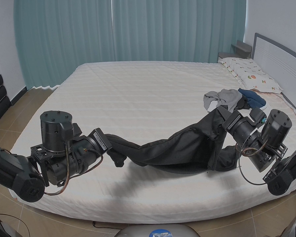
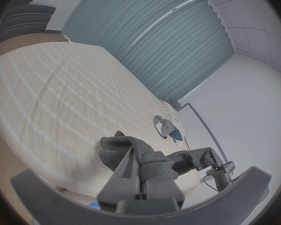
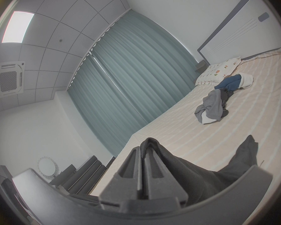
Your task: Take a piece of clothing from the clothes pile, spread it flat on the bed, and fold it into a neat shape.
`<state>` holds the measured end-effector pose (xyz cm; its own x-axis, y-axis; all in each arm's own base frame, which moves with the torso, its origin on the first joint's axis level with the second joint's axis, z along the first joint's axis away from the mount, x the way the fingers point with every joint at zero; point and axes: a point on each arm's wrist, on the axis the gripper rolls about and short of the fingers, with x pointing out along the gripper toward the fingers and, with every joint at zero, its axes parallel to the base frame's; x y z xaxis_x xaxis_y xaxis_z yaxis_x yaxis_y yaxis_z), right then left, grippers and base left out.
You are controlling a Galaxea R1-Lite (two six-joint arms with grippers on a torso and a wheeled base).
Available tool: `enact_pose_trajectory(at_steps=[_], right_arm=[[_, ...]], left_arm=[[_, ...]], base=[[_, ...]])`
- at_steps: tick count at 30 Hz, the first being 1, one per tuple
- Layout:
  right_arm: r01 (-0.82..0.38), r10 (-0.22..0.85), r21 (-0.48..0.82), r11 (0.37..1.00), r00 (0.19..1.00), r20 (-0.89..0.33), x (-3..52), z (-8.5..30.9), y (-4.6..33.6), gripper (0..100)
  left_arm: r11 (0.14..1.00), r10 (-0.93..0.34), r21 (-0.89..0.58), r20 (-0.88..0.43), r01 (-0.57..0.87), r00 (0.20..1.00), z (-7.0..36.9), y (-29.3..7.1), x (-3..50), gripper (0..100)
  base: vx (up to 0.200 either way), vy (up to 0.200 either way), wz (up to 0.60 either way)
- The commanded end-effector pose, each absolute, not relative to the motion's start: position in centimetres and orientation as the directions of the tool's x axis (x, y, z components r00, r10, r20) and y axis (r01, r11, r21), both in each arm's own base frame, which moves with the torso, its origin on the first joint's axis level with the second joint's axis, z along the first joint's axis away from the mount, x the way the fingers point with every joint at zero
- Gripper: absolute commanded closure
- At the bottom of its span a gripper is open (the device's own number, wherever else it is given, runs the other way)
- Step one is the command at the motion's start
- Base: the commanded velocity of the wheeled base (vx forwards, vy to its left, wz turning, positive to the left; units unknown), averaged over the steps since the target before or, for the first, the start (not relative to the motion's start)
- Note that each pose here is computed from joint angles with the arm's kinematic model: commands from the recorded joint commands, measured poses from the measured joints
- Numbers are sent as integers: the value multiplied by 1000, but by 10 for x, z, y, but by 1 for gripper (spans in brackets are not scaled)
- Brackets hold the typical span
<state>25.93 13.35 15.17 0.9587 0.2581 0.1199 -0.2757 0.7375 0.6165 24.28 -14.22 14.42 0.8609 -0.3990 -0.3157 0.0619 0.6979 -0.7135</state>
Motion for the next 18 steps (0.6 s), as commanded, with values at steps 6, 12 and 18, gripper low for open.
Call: enact_pose_trajectory(at_steps=[6,12,18], right_arm=[[-365,284,596,715,931,229,193,206,114,100],[-399,278,601,693,916,288,152,261,99,100],[-434,189,595,676,883,429,146,331,80,100]], left_arm=[[716,-446,-673,-237,185,863,177,-128,196,100],[682,-484,-685,-162,254,860,223,-117,167,100],[676,-454,-693,-123,251,883,271,-108,170,100]], base=[[-133,0,0],[0,0,0],[0,0,0]])
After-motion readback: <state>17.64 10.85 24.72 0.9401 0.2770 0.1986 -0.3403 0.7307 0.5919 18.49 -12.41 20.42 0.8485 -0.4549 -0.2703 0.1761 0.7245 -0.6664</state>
